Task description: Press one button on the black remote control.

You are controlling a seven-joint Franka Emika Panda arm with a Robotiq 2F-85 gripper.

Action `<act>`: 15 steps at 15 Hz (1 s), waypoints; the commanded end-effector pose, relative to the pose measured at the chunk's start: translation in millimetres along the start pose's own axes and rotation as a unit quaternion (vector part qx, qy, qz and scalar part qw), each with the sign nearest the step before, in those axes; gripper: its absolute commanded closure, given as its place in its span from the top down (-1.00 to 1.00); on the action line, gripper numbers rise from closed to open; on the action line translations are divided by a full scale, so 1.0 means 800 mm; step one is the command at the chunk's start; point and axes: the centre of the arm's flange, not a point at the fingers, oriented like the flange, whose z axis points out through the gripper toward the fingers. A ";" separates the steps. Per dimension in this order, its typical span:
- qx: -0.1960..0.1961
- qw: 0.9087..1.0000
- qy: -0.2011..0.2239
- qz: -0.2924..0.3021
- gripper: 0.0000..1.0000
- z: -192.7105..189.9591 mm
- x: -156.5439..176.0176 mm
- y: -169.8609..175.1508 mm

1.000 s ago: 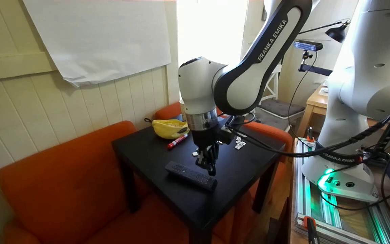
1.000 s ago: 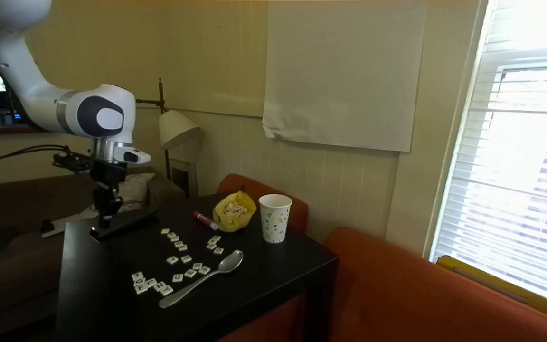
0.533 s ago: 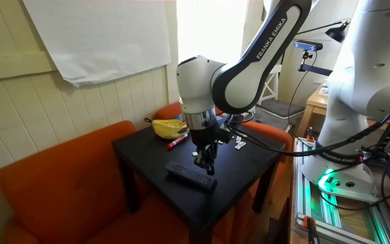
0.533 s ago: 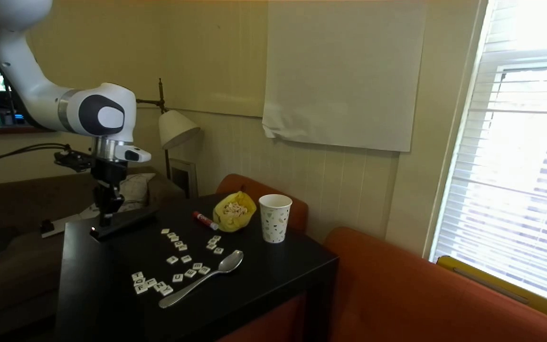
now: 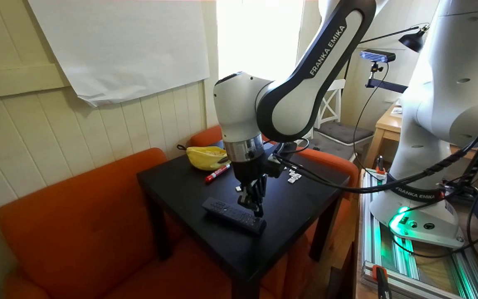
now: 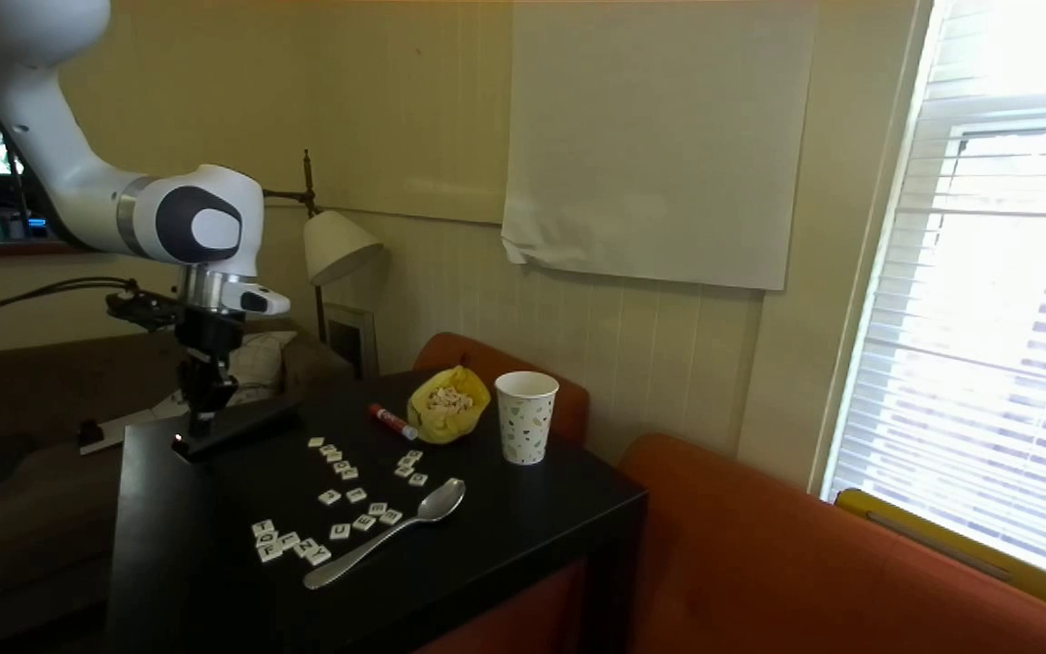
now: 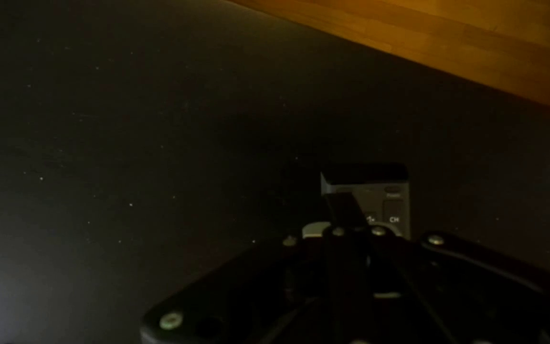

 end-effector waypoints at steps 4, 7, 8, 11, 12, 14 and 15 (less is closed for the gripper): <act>0.002 1.000 -0.002 -0.001 -1.00 0.001 0.011 -0.008; 0.001 1.000 -0.005 -0.002 -1.00 0.003 0.011 -0.008; 0.001 1.000 -0.005 -0.002 -1.00 0.004 0.011 -0.008; -0.001 1.000 -0.007 -0.001 -1.00 0.007 0.012 -0.009; -0.002 1.000 -0.008 -0.001 -1.00 0.008 0.013 -0.009; -0.001 1.000 -0.008 -0.002 -1.00 0.011 0.014 -0.010; -0.001 1.000 -0.010 -0.002 -1.00 0.012 0.016 -0.012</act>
